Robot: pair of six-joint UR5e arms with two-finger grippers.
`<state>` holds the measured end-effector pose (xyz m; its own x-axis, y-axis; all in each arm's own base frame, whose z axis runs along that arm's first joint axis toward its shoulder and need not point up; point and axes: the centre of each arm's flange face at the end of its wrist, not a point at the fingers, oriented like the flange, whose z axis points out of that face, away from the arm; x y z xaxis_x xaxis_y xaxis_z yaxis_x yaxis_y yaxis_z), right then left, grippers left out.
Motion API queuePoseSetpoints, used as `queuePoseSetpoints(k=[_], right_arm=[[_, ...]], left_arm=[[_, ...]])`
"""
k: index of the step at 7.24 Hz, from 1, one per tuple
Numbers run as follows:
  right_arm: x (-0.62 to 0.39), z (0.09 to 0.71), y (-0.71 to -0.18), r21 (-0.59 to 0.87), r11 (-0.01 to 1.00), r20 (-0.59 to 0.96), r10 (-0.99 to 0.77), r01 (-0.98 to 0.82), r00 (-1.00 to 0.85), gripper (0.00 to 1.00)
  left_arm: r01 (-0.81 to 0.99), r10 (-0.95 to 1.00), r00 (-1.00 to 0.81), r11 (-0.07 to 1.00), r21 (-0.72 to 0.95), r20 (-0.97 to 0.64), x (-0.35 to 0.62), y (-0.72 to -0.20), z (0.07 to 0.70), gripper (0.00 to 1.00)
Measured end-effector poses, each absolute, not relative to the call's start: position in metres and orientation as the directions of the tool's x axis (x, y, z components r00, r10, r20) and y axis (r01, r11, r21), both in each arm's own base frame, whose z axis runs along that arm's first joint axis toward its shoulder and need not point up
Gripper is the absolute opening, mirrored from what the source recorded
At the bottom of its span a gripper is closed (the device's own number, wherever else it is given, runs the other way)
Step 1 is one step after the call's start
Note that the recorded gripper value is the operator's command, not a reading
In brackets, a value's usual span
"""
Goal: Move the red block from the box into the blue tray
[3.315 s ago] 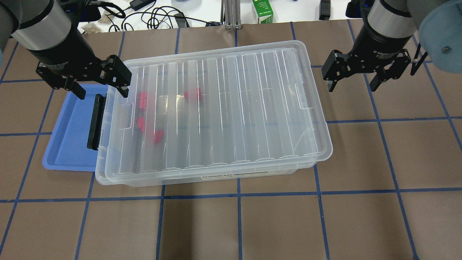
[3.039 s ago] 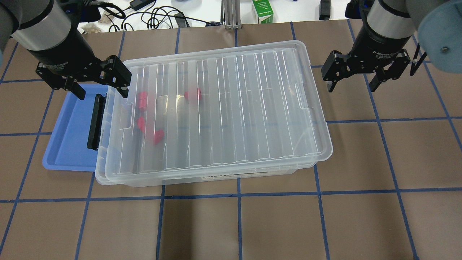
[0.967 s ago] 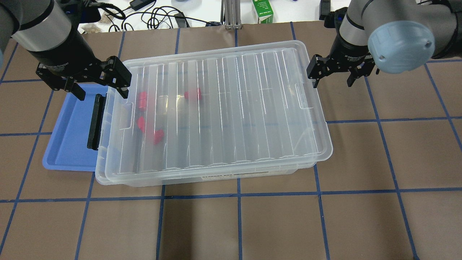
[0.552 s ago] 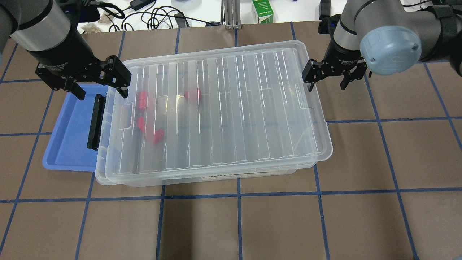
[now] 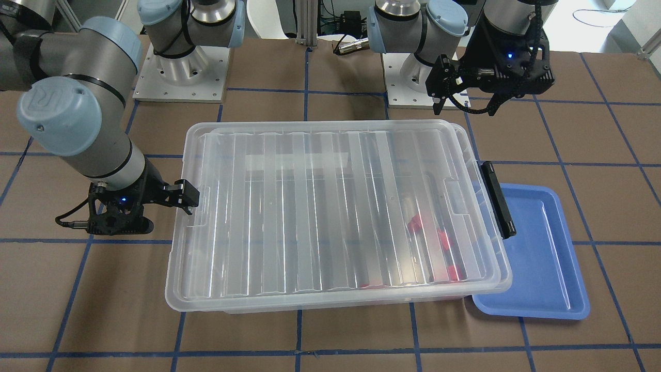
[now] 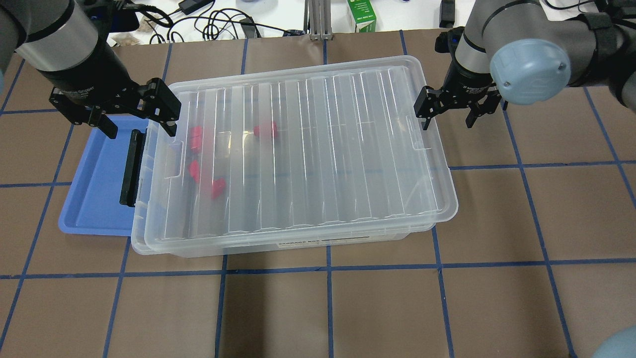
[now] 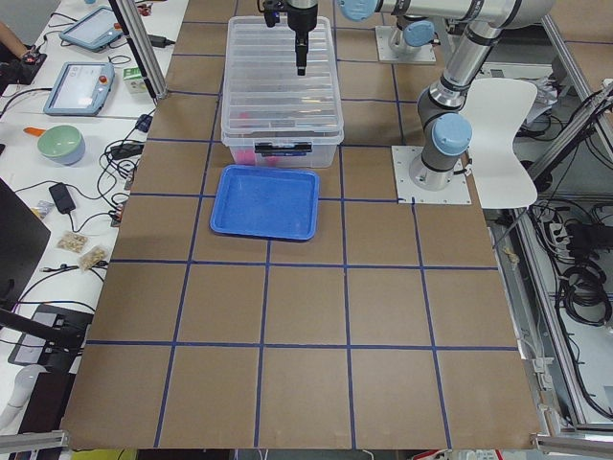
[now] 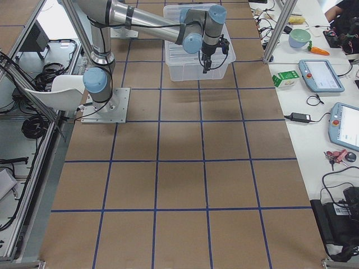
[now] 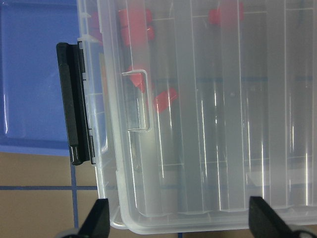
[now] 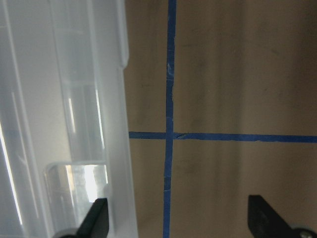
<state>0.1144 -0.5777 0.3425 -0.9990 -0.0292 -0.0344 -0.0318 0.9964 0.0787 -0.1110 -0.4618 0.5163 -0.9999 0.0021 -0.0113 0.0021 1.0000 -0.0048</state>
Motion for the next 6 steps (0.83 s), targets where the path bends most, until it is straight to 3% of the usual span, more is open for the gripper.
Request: queuePoseSetpoints(k=[6], right_arm=[[0.083, 0.343, -0.586, 0.072, 0.997, -0.021, -0.017, -0.019, -1.000, 1.00]], left_arm=[[0.001, 0.001, -1.000, 1.000, -0.006, -0.013, -0.110, -0.462, 0.517, 1.00]])
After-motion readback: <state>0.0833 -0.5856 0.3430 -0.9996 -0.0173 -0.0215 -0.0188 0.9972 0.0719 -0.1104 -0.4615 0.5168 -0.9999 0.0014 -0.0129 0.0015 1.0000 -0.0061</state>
